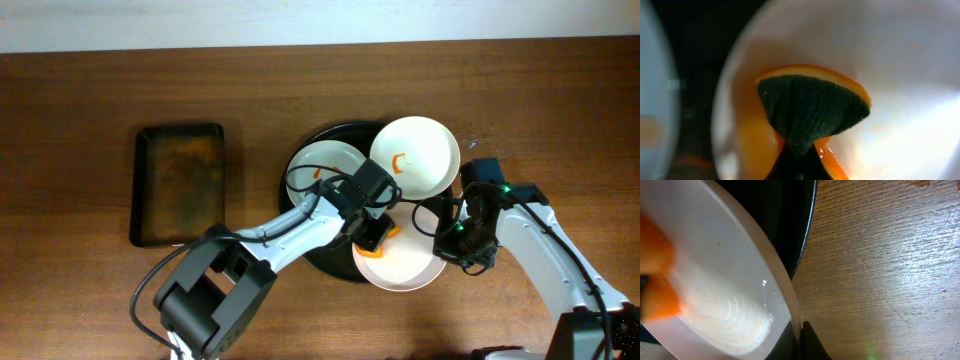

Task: Clean dirty plates on tray and stack at the side
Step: 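Scrub the front plate with the sponge while the right gripper holds it, then lift the front plate with the right gripper and place it at the right side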

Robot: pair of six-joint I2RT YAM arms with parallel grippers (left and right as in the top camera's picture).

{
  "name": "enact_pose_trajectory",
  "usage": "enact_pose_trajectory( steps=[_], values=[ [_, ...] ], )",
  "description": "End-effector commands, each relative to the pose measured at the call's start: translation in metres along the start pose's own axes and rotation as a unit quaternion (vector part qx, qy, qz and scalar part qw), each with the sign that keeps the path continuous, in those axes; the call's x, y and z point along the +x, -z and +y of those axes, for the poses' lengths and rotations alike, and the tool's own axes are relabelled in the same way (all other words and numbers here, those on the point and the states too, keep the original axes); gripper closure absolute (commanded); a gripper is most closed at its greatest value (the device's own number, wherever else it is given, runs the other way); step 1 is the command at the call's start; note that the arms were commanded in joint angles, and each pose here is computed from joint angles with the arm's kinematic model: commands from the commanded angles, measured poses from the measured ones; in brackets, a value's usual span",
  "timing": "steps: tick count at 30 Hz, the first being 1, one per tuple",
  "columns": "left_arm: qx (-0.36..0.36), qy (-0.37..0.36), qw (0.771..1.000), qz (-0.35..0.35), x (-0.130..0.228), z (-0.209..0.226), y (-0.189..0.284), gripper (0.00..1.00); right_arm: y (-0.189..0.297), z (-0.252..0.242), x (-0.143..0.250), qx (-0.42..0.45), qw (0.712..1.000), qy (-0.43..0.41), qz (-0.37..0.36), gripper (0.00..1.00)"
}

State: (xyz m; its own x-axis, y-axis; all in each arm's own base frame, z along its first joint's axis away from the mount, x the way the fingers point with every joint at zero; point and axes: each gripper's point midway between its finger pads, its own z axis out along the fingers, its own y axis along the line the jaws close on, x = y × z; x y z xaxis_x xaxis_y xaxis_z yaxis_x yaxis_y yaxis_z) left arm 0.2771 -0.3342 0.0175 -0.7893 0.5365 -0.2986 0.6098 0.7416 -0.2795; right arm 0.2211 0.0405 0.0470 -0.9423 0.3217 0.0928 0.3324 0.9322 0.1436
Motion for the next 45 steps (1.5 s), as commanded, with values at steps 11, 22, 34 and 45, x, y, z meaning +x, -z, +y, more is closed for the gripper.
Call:
enact_pose_trajectory(
  steps=[11,22,34,45],
  values=[
    [-0.112,0.050,0.985,-0.118,-0.042,0.069,0.123,1.00,0.005,-0.002,-0.004,0.011,1.000,0.006,-0.016,0.96],
    [-0.062,0.188,0.969,-0.149,-0.022,0.153,0.186,1.00,0.121,-0.008,-0.056,0.127,0.964,0.069,-0.224,0.96],
    [-0.069,0.197,0.966,-0.152,-0.021,0.161,0.189,0.99,0.201,0.036,-0.051,0.383,0.785,0.183,-0.450,0.96],
    [-0.069,0.197,0.966,-0.152,-0.021,0.161,0.189,1.00,0.177,0.016,-0.059,0.306,0.853,0.086,-0.414,0.96]
  ],
)
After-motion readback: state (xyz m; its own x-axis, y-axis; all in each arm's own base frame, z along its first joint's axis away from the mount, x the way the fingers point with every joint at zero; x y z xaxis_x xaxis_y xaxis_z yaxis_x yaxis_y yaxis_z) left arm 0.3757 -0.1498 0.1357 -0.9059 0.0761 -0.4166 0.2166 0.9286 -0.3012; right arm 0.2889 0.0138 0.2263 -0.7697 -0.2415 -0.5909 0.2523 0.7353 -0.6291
